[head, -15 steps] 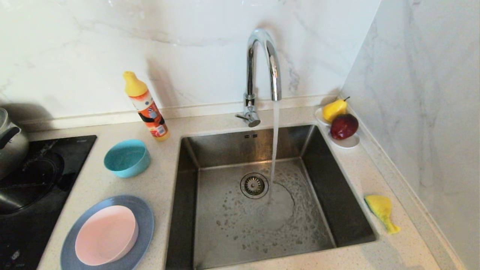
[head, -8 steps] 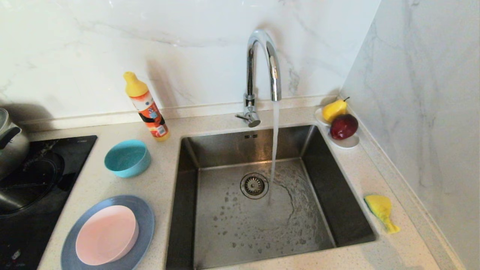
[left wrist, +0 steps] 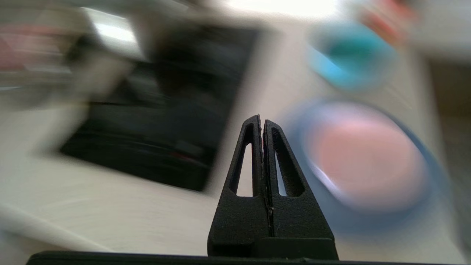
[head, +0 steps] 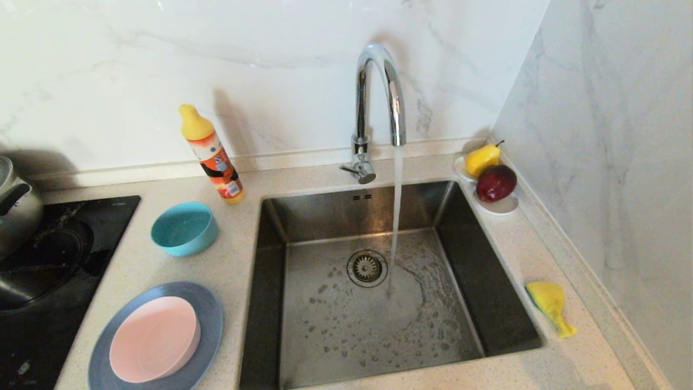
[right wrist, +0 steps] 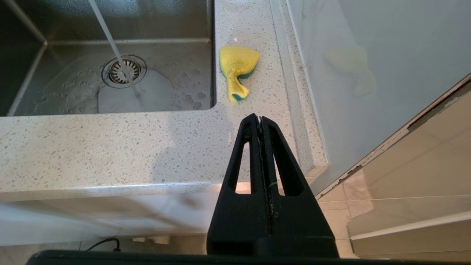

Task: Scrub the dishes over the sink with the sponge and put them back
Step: Pick up a bowl and the sponge

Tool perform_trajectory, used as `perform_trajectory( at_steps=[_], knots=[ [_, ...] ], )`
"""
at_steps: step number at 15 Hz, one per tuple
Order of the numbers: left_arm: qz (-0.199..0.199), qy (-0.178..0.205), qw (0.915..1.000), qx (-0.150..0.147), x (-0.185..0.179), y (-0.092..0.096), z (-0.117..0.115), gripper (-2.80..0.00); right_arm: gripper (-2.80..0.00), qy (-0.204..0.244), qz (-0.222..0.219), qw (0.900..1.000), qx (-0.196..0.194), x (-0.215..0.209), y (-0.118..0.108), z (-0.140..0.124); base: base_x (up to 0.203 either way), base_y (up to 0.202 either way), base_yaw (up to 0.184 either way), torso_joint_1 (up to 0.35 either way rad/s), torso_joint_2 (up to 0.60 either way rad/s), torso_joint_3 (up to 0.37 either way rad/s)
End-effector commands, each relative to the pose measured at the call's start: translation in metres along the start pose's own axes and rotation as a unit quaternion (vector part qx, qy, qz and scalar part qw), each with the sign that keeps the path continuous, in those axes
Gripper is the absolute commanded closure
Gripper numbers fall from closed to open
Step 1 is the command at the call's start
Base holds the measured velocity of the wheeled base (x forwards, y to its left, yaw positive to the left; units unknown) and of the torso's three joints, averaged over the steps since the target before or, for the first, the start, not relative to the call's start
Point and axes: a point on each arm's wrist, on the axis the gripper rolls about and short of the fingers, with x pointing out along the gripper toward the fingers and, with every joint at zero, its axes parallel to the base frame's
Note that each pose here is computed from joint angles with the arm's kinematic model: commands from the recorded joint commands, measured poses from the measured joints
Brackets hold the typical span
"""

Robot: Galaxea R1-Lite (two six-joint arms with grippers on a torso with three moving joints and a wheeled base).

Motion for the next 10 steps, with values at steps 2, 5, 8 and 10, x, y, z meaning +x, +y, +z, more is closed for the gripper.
perform_trajectory(
  at_steps=[2, 5, 8, 10],
  knots=[
    [-0.161, 0.004, 0.9869, 0.001, -0.003, -0.007, -0.019, 0.00, 0.00, 0.000, 0.000, 1.000, 0.000, 0.000, 0.000, 0.000, 0.000, 0.000, 0.000, 0.000, 0.00, 0.000],
    [-0.207, 0.068, 0.9758, 0.012, -0.006, -0.009, -0.032, 0.00, 0.00, -0.001, 0.001, 1.000, 0.000, 0.000, 0.000, 0.000, 0.000, 0.000, 0.000, 0.000, 0.00, 0.000],
    [-0.207, 0.059, 0.9766, 0.007, -0.005, -0.009, -0.031, 0.00, 0.00, 0.001, 0.000, 1.000, 0.000, 0.000, 0.000, 0.000, 0.000, 0.000, 0.000, 0.000, 0.00, 0.000],
    [-0.206, 0.051, 0.9771, 0.005, -0.004, -0.010, -0.030, 0.00, 0.00, -0.002, 0.000, 1.000, -0.001, 0.000, 0.000, 0.000, 0.000, 0.000, 0.000, 0.000, 0.00, 0.000]
  ],
)
